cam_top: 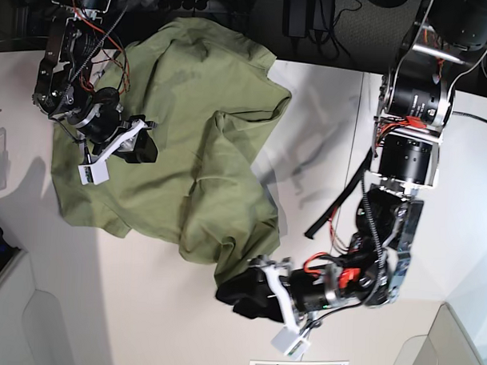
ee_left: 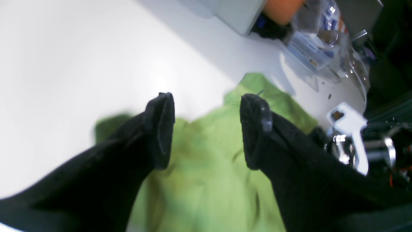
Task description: Layout the t-shirt on the table in an organized manner, then fold the t-shirt properly
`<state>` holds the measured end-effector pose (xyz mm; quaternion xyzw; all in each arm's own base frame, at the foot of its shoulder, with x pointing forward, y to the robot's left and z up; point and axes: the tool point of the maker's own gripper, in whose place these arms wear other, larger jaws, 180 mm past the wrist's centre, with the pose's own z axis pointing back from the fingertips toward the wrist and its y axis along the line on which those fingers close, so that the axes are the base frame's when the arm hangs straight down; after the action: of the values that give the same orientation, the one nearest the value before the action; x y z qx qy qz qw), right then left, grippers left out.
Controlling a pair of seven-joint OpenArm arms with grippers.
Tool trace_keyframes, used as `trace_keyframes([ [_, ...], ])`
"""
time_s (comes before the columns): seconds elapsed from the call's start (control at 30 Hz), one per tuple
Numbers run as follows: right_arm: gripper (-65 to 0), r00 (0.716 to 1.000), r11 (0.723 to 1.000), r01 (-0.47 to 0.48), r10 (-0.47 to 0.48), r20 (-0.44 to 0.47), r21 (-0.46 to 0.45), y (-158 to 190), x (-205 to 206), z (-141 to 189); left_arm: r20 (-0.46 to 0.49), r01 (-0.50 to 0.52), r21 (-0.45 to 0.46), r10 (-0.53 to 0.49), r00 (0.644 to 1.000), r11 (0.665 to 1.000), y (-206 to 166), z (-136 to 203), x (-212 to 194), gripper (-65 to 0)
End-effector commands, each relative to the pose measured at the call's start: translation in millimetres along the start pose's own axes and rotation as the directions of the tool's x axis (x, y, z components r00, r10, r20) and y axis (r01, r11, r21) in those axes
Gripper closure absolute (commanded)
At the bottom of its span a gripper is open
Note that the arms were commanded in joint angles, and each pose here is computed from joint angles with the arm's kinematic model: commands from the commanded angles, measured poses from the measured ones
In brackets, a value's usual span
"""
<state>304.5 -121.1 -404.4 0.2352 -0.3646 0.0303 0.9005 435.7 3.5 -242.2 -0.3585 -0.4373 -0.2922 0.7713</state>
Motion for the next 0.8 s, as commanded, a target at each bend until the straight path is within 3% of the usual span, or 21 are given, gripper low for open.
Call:
trace_keyframes([
  [0.0, -18.5, 0.998, 1.0, -0.018, 0.017, 0.054, 0.015, 3, 17, 2, 0.018, 0.011, -0.019, -0.01, 1.0, 1.0, -3, 11, 2, -35.2],
  [0.13, -18.5, 0.998, 1.0, -0.019, 0.018, 0.054, 0.014, 3, 17, 2, -0.012, -0.116, 0.01, 0.117, 0.993, 0.993, 8, 46, -56, -35.2],
  [0.33, -18.5, 0.998, 1.0, -0.017, 0.016, 0.056, 0.017, 3, 17, 2, -0.119, -0.262, 0.029, 0.264, 0.957, 0.965, -8, 59, -145, -35.2],
  [0.5, -18.5, 0.999, 1.0, -0.017, 0.016, 0.052, 0.017, 3, 17, 2, -0.178, -0.196, 0.144, 0.22, 0.959, 0.97, 3, 64, -180, -35.0],
  [0.67, -18.5, 0.999, 1.0, -0.016, 0.016, 0.047, 0.017, 3, 16, 2, -0.151, -0.119, 0.338, 0.179, 0.972, 0.934, 40, 70, -179, -31.9],
  [0.77, -18.5, 0.999, 1.0, -0.013, 0.011, 0.051, 0.023, 4, 17, 2, -0.153, -0.066, 0.383, 0.134, 0.979, 0.921, 46, 64, -178, -28.0],
])
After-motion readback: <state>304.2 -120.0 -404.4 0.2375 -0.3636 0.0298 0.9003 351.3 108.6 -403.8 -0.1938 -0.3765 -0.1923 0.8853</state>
